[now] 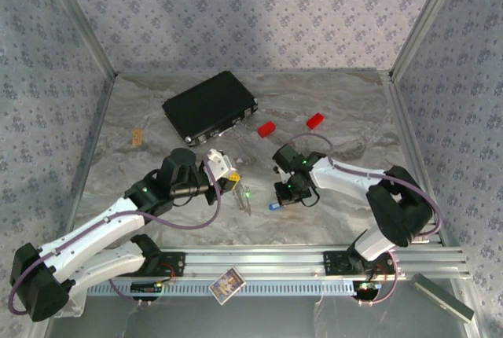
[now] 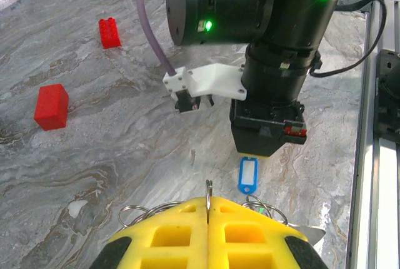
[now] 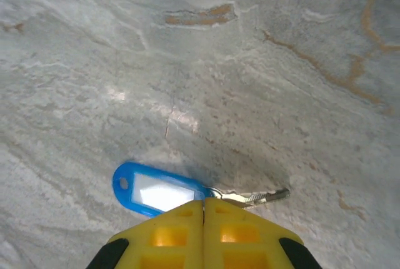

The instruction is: Put the keys on the keyring

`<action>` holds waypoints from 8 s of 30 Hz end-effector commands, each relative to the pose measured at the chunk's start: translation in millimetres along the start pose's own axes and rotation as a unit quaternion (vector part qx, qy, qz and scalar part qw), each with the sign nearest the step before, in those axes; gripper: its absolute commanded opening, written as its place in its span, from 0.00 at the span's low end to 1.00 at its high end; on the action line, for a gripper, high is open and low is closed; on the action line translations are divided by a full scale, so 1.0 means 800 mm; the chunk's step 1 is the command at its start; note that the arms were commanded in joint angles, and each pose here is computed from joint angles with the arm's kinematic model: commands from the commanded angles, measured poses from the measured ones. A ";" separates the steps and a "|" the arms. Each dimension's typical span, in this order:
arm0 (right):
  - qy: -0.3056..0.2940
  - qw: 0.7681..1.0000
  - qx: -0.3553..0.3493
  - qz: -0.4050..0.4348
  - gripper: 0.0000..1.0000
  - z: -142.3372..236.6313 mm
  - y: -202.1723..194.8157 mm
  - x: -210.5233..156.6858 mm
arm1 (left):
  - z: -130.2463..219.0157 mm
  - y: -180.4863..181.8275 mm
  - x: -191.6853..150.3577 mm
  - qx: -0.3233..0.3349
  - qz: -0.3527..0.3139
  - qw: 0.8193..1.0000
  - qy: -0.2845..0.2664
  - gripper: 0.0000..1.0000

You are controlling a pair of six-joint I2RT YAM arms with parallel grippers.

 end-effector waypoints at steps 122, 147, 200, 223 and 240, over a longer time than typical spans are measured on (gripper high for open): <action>-0.386 0.739 0.075 0.547 0.00 0.178 0.173 0.016 | 0.004 -0.016 0.016 -0.044 0.037 0.997 -0.048 0.00; -0.086 0.994 -0.040 -0.047 0.00 0.032 0.017 0.009 | -0.001 -0.007 0.009 -0.017 0.032 0.998 -0.044 0.00; -0.003 0.990 -0.055 -0.128 0.42 0.027 -0.012 -0.013 | 0.000 -0.006 0.009 -0.015 0.023 0.999 -0.042 0.00; 0.019 0.973 0.004 -0.228 0.29 -0.013 -0.008 -0.032 | 0.001 -0.007 0.008 -0.016 0.022 0.999 -0.043 0.00; 0.011 0.974 -0.018 -0.225 0.19 -0.014 -0.016 -0.028 | 0.001 -0.007 0.009 -0.016 0.021 0.999 -0.044 0.00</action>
Point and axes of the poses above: each hand's point on the last joint's axis, 136 mm out from that joint toward the fingers, its own z axis back along the fingers, its own y axis along the line the jaws close on, x = y × z, the point moved 4 cm from there along z, back along the fingers, and after that the axes turned 1 degree about -z, right-handed, at the moved point
